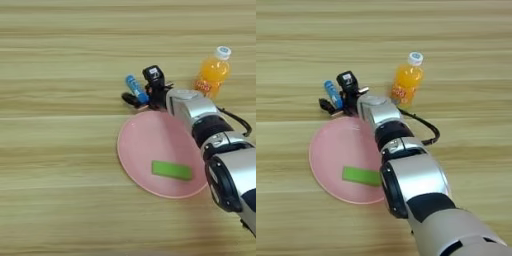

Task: Move the objects on the table

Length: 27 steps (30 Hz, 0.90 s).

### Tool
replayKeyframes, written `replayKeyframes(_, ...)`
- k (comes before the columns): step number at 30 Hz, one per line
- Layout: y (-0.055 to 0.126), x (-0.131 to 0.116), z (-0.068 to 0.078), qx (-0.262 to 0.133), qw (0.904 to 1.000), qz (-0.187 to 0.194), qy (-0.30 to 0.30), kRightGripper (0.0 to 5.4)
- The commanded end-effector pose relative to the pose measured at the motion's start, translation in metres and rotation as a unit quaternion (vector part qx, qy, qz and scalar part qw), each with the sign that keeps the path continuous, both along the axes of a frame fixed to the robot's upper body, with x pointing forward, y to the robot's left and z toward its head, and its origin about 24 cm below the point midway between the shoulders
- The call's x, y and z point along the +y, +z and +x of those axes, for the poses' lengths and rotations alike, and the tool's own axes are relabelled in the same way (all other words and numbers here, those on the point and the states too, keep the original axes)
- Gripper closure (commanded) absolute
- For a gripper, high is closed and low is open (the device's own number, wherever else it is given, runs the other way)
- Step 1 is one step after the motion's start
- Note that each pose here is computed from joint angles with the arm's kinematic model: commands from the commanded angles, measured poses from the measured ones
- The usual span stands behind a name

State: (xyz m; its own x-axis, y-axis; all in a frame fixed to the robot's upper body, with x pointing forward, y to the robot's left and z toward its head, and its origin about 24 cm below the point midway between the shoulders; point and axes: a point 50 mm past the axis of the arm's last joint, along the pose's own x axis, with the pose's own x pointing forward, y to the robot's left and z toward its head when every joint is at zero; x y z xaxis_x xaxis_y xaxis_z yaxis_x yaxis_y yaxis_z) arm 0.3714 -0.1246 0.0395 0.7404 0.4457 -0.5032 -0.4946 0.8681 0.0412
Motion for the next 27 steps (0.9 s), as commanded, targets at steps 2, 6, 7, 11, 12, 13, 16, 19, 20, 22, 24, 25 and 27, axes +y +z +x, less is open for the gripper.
replayKeyframes(2, 0.0421, 0.0045, 0.0216, -0.075, 0.9972, -0.003, -0.001, 0.04)
replayKeyframes(6, 0.0387, 0.0038, 0.0210, -0.072, 0.9974, -0.009, -0.002, 0.25)
replayKeyframes(7, 0.0380, 0.0036, 0.0209, -0.072, 0.9973, -0.011, -0.002, 0.28)
replayKeyframes(11, 0.0356, 0.0033, 0.0204, -0.072, 0.9973, -0.016, -0.003, 0.77)
replayKeyframes(12, 0.0352, 0.0034, 0.0204, -0.072, 0.9973, -0.017, -0.003, 0.85)
replayKeyframes(13, 0.0350, 0.0034, 0.0204, -0.072, 0.9972, -0.018, -0.003, 0.93)
replayKeyframes(16, 0.0348, 0.0037, 0.0203, -0.074, 0.9971, -0.020, -0.002, 1.27)
replayKeyframes(19, 0.0347, 0.0036, 0.0203, -0.075, 0.9969, -0.022, -0.001, 1.56)
replayKeyframes(20, 0.0346, 0.0034, 0.0203, -0.076, 0.9969, -0.022, -0.001, 1.68)
replayKeyframes(22, 0.0346, 0.0032, 0.0203, -0.077, 0.9967, -0.024, -0.001, 1.86)
replayKeyframes(24, 0.0345, 0.0030, 0.0204, -0.078, 0.9966, -0.025, -0.001, 2.12)
replayKeyframes(25, 0.0344, 0.0029, 0.0203, -0.079, 0.9966, -0.026, -0.001, 2.23)
replayKeyframes(27, 0.0340, 0.0026, 0.0203, -0.080, 0.9964, -0.027, -0.002, 2.43)
